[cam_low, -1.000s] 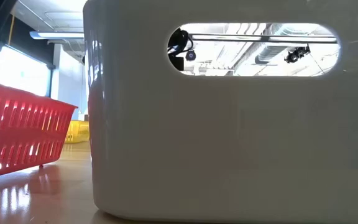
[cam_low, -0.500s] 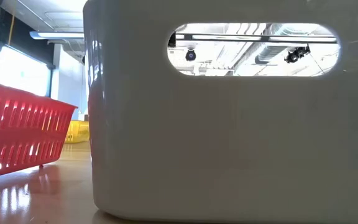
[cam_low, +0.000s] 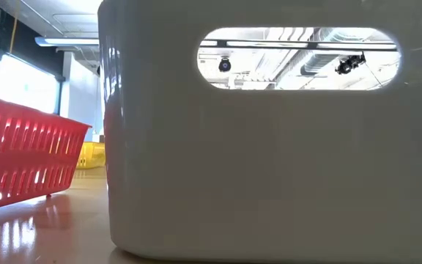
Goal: Stack baskets on shelf by color
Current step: Stack the right white bin on top of the white bin on the shelf
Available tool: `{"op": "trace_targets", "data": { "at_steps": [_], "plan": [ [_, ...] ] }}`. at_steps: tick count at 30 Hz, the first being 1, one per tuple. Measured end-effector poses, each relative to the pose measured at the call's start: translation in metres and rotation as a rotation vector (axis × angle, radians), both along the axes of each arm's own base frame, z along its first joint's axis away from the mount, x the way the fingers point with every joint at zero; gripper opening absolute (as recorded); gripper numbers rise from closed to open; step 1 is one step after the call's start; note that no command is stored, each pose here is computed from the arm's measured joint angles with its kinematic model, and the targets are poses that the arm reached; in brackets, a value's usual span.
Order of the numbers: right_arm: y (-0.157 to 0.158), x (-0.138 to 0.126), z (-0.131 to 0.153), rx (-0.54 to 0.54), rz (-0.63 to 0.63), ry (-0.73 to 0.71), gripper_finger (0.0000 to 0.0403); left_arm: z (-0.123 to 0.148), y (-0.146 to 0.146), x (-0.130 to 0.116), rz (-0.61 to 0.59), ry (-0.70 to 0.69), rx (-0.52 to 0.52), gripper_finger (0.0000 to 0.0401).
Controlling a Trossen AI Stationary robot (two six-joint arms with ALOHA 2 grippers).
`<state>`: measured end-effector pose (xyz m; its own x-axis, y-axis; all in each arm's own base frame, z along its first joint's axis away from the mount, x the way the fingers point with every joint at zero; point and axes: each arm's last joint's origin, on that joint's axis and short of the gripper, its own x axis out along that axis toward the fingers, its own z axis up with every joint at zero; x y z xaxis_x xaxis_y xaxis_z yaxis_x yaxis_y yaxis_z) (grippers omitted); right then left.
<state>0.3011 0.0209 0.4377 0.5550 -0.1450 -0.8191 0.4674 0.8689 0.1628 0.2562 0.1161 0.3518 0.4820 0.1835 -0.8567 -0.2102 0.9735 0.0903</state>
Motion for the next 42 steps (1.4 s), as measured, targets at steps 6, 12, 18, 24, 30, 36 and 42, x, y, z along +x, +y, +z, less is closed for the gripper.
{"op": "trace_targets", "data": {
  "at_steps": [6, 12, 18, 24, 30, 36, 42],
  "plan": [
    [0.03, 0.015, -0.019, 0.068, 0.117, -0.043, 0.0071, 0.004, -0.023, -0.019, 0.049, -0.045, -0.05, 0.01],
    [0.065, 0.019, -0.027, 0.1, 0.233, -0.086, 0.0071, -0.001, -0.051, -0.026, 0.077, -0.055, -0.127, 0.01],
    [0.102, 0.021, -0.025, 0.151, 0.308, -0.174, 0.0071, 0.0, -0.085, -0.025, 0.062, -0.042, -0.204, 0.0099],
    [0.137, 0.024, -0.031, 0.172, 0.39, -0.216, 0.0083, 0.0, -0.114, -0.024, 0.026, -0.041, -0.241, 0.0099],
    [0.168, 0.032, -0.054, 0.182, 0.431, -0.165, 0.0139, 0.0, -0.143, -0.026, 0.002, -0.031, -0.29, 0.0099],
    [0.198, 0.043, -0.089, 0.186, 0.503, -0.063, 0.0166, 0.0, -0.165, -0.029, 0.0, -0.037, -0.26, 0.0099],
    [0.224, 0.052, -0.127, 0.147, 0.564, 0.03, 0.0167, 0.0, -0.179, -0.033, 0.007, -0.046, -0.256, 0.0099]
  ]
}}
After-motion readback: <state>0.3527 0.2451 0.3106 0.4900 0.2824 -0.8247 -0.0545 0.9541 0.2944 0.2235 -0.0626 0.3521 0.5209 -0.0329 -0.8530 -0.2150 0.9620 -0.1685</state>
